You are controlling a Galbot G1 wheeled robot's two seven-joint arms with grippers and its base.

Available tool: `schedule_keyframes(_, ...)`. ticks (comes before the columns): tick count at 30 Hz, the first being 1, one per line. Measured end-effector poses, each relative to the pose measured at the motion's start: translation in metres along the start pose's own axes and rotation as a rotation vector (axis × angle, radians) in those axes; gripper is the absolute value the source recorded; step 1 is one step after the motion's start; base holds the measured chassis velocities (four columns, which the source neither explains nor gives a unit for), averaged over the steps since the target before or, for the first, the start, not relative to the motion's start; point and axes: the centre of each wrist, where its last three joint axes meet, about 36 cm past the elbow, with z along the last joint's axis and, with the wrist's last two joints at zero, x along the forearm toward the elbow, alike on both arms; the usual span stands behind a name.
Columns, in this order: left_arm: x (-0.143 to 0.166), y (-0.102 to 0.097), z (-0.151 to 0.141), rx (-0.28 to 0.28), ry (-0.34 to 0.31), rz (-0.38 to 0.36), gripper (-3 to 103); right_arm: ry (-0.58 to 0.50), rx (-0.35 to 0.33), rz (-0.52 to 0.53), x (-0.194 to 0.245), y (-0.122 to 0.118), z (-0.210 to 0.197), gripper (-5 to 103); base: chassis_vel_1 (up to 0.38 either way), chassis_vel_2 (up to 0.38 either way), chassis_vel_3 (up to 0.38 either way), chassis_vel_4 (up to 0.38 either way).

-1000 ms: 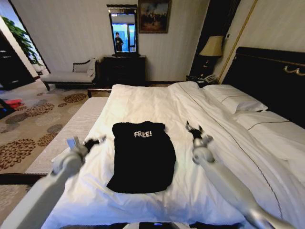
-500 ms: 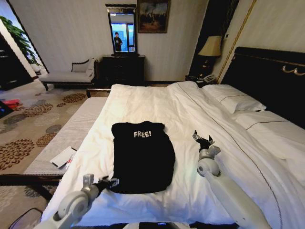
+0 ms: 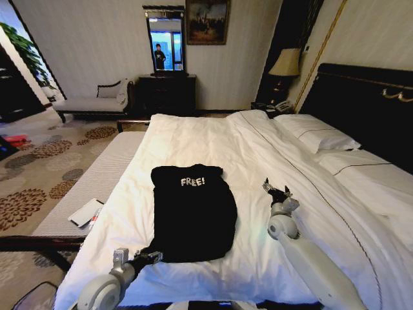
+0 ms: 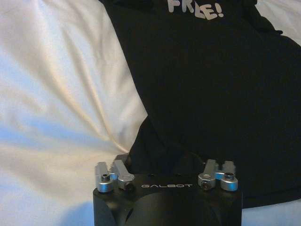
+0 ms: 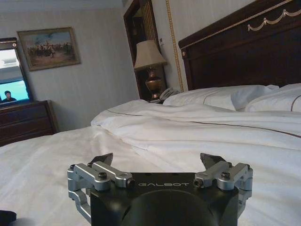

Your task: Fold the clothes on the bed.

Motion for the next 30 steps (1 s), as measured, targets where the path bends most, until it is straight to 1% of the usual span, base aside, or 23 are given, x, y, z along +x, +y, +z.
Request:
schedule_keyframes(1,0.000,0.000,0.000,0.000,0.000,0.000,70,0.000,0.000,0.000,0.000,0.000,0.000,100,0.000,0.000,0.000,0.000)
schedule_keyframes(4,0.003,0.000,0.001,-0.005,-0.007,-0.003,54,-0.004,0.002,0.005,-0.002,0.000,-0.001,100,0.000,0.000,0.000,0.000)
schedule_keyframes(6,0.004,-0.001,0.001,-0.007,-0.008,-0.003,54,-0.006,0.001,0.005,-0.003,0.000,-0.002,100,0.000,0.000,0.000,0.000)
schedule_keyframes(7,0.006,-0.002,0.002,-0.010,-0.010,-0.005,43,-0.008,-0.002,0.005,-0.003,0.001,-0.003,100,0.000,0.000,0.000,0.000)
schedule_keyframes(9,0.007,-0.003,0.004,-0.012,-0.009,-0.009,43,-0.009,-0.005,0.005,-0.004,0.002,-0.003,100,0.000,0.000,0.000,0.000)
schedule_keyframes(12,0.010,-0.006,0.010,-0.018,-0.009,-0.022,26,-0.004,-0.003,0.010,-0.005,0.002,0.000,100,0.000,0.000,0.000,0.000)
schedule_keyframes(14,0.010,-0.005,0.011,-0.022,-0.023,-0.029,15,0.000,0.009,0.012,-0.006,0.001,0.004,100,0.000,0.000,0.000,0.000)
schedule_keyframes(16,0.010,-0.005,0.010,-0.021,-0.031,-0.032,15,0.000,0.012,0.011,-0.007,0.001,0.004,100,0.000,0.000,0.000,0.000)
schedule_keyframes(18,0.008,-0.005,0.006,-0.014,-0.056,-0.035,5,-0.004,0.016,0.007,-0.011,0.004,0.002,100,0.000,0.000,0.000,0.000)
schedule_keyframes(19,0.007,-0.005,0.005,-0.012,-0.060,-0.035,2,-0.004,0.016,0.007,-0.011,0.005,0.001,100,0.000,0.000,0.000,0.000)
schedule_keyframes(22,0.008,-0.008,0.003,-0.008,-0.069,-0.030,2,-0.002,0.016,0.007,-0.012,0.006,0.001,100,0.000,0.000,0.000,0.000)
schedule_keyframes(25,0.012,-0.010,0.005,-0.015,-0.064,-0.028,2,-0.001,0.017,0.009,-0.011,0.006,0.002,100,0.000,0.000,0.000,0.000)
schedule_keyframes(26,0.014,-0.011,0.006,-0.025,-0.060,-0.028,2,0.000,0.018,0.010,-0.011,0.006,0.002,100,0.000,0.000,0.000,0.000)
schedule_keyframes(28,0.022,-0.012,0.008,-0.066,-0.045,-0.026,2,0.001,0.022,0.015,-0.009,0.004,0.004,100,0.000,0.000,0.000,0.000)
schedule_keyframes(30,0.030,-0.014,0.007,-0.093,-0.038,-0.019,2,0.001,0.024,0.020,-0.008,0.002,0.006,100,0.000,0.000,0.000,0.000)
